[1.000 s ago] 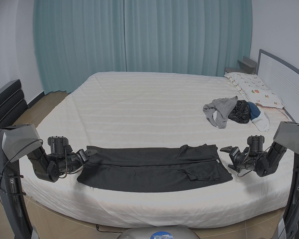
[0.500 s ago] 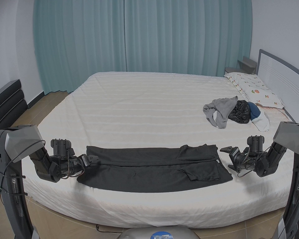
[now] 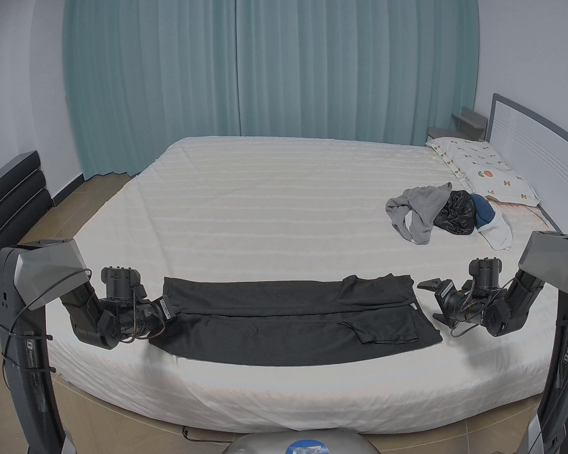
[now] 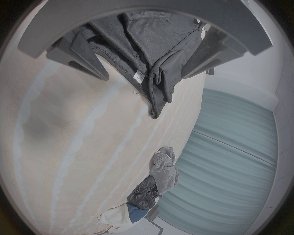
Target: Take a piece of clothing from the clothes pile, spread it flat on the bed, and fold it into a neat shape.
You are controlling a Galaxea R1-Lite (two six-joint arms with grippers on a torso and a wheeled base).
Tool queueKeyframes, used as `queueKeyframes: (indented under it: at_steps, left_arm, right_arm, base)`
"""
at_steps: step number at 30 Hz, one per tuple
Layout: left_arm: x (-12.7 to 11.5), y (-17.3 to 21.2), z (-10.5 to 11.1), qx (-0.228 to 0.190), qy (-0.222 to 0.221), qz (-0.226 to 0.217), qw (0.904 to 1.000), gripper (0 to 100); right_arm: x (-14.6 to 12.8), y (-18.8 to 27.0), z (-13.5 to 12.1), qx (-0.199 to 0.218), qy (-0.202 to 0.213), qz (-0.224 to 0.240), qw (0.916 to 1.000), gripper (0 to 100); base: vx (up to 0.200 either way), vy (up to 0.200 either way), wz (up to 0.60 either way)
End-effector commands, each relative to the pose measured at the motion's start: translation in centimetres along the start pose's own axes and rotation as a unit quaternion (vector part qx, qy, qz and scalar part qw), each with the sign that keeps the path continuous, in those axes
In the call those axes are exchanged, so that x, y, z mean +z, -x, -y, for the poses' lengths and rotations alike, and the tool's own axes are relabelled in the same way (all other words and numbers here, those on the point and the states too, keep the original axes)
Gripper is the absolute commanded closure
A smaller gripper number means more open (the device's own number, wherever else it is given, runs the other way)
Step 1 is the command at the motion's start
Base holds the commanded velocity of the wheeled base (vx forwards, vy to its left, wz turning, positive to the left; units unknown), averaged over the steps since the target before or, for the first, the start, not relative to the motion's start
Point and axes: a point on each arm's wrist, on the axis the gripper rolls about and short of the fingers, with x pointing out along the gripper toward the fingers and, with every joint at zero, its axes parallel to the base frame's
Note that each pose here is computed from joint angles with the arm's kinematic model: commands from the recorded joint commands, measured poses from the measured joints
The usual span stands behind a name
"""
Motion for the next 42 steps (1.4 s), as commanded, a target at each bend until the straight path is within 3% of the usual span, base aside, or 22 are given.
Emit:
queueKeyframes:
  at_steps: [1,25,42]
  left_arm:
    - [0.0,0.7,0.2,0.0,0.0,0.001,1.0,100]
    - [2.4,2.2,-1.4,0.011,0.015,0.043,0.9989,100]
    - [5.8,4.2,-3.0,0.018,0.035,0.096,0.9946,100]
  right_arm:
    - [0.0,0.0,0.0,0.0,0.0,0.0,1.0,0]
    - [0.1,0.1,0.0,0.001,-0.001,0.002,1.0,0]
    - [0.1,0.1,0.0,0.001,-0.001,0.002,1.0,0]
  base:
    - [0.0,0.0,0.0]
    - [0.0,0.0,0.0]
    - [0.0,0.0,0.0]
